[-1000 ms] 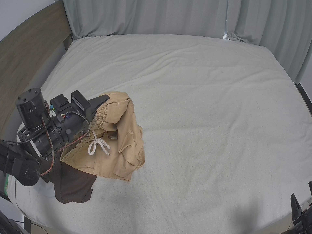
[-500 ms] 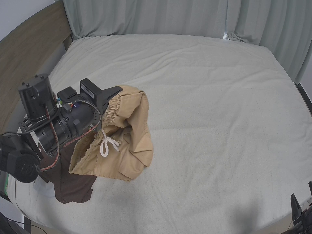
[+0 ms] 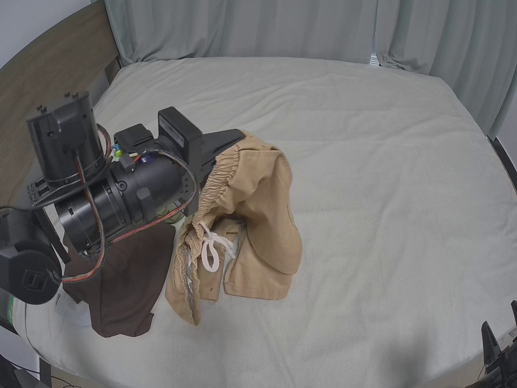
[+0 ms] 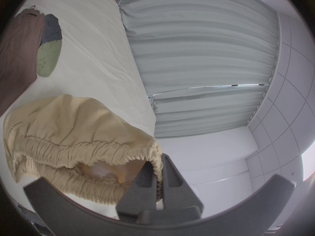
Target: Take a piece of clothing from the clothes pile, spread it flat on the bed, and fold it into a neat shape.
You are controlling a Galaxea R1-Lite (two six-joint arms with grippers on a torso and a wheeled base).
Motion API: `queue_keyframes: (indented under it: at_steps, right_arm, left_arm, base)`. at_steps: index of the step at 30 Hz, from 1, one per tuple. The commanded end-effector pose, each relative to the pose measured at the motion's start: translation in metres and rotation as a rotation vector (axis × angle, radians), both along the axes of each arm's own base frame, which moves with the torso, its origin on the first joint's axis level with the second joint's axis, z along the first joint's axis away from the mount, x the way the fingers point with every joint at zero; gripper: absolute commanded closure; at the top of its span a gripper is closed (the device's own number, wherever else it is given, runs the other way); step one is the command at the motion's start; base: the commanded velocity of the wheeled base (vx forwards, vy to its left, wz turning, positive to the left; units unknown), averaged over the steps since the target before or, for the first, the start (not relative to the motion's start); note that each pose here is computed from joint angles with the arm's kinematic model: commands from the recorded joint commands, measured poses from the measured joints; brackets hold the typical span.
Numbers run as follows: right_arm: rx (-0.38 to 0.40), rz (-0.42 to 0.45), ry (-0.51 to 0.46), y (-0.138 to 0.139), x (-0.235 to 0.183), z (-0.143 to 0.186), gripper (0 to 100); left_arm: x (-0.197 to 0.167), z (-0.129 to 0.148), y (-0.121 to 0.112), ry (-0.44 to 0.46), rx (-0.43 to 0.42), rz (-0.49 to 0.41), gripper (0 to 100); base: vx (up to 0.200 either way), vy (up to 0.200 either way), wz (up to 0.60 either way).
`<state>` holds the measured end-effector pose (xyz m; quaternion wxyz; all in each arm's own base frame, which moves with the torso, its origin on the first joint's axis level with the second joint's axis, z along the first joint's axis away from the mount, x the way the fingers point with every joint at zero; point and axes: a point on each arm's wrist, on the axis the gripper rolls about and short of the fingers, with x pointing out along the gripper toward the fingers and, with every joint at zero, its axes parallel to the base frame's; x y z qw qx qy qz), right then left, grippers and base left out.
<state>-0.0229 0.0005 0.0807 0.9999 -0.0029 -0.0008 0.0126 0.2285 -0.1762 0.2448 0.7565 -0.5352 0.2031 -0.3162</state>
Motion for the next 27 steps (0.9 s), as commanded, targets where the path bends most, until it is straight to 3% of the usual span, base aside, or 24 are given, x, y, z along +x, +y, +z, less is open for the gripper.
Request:
queue_keyframes:
  at_steps: [1, 8, 27]
  right_arm:
    - [0.000, -0.001, 0.001, 0.000, 0.000, -0.005, 0]
    - [0.000, -0.001, 0.001, 0.000, 0.000, -0.005, 0]
    - [0.000, 0.001, 0.001, 0.000, 0.000, -0.005, 0]
  left_arm:
    - [0.000, 0.004, -0.015, 0.002, 0.003, -0.043, 100]
    - [0.008, -0.019, -0.054, 0.041, 0.061, -0.120, 100]
    - [0.028, -0.062, -0.125, 0.091, 0.117, -0.242, 100]
  base:
    - [0.000, 0.000, 0.00]
    - [0.000, 0.000, 0.00]
    - [0.000, 0.000, 0.00]
